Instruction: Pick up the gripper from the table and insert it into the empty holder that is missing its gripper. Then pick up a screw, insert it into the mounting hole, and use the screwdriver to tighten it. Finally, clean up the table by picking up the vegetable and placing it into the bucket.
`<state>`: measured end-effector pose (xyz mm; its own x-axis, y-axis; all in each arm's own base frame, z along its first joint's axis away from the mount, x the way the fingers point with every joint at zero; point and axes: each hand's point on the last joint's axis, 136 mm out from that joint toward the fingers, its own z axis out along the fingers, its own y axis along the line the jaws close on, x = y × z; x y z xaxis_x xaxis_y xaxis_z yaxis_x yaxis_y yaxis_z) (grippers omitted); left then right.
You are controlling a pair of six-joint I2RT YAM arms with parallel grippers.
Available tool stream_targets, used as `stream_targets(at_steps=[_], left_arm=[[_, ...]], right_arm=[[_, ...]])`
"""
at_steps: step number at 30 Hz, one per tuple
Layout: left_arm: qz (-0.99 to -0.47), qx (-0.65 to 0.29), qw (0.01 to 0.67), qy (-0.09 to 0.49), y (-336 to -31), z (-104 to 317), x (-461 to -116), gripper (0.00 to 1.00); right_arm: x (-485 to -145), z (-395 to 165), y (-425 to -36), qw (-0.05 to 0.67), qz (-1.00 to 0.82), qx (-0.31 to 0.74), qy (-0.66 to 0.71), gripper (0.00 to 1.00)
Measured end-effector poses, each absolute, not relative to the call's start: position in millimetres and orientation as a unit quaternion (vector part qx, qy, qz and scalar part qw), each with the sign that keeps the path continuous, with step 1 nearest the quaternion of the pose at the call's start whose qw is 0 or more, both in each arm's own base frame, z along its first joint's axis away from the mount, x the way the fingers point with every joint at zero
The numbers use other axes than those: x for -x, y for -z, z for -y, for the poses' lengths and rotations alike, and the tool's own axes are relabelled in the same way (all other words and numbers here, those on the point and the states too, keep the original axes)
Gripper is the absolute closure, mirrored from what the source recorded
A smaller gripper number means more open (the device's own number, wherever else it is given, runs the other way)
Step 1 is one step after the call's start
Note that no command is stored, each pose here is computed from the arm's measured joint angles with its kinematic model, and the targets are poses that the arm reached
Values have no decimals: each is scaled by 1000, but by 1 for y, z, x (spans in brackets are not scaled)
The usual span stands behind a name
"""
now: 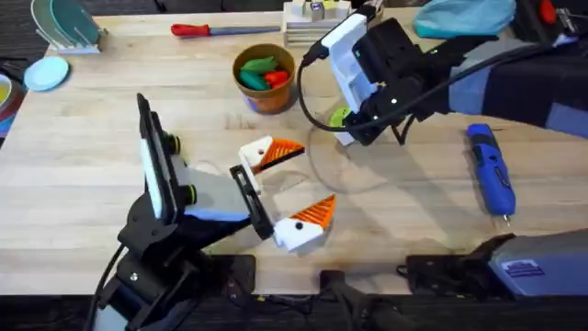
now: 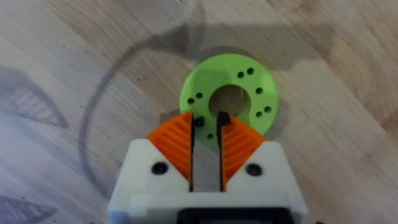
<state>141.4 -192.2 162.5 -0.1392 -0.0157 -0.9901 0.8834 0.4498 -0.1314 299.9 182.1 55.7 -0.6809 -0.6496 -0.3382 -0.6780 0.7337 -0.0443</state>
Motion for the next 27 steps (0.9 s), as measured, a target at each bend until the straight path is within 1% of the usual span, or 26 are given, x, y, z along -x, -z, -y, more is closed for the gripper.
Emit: stream_targets(at_steps=[3,4,7,8,20,23,27], left_arm=[[-640,-339,562,400,-162,192,-141,8],[-640,-339,562,400,-163,192,-141,8],[-640,-339,562,400,-163,192,-141,8],[-640,-339,562,400,-162,192,-141,8],[-640,-339,562,400,-163,192,-141,8],[-640,-339,562,400,-163,192,-141,8],[-640,-339,562,400,-163,192,-141,8]], right_arm=[[-300,-182,-56,169,-916,363,-41,802],[-300,-182,-56,169,-916,363,-41,832],[-300,-182,-56,170,-915,364,-42,967],[-301,-183,-56,170,-915,364,-41,988],[-300,-183,-59,173,-914,364,-42,994],[-301,-183,-71,189,-911,364,-44,995],[-303,-184,-96,226,-903,361,-50,995]])
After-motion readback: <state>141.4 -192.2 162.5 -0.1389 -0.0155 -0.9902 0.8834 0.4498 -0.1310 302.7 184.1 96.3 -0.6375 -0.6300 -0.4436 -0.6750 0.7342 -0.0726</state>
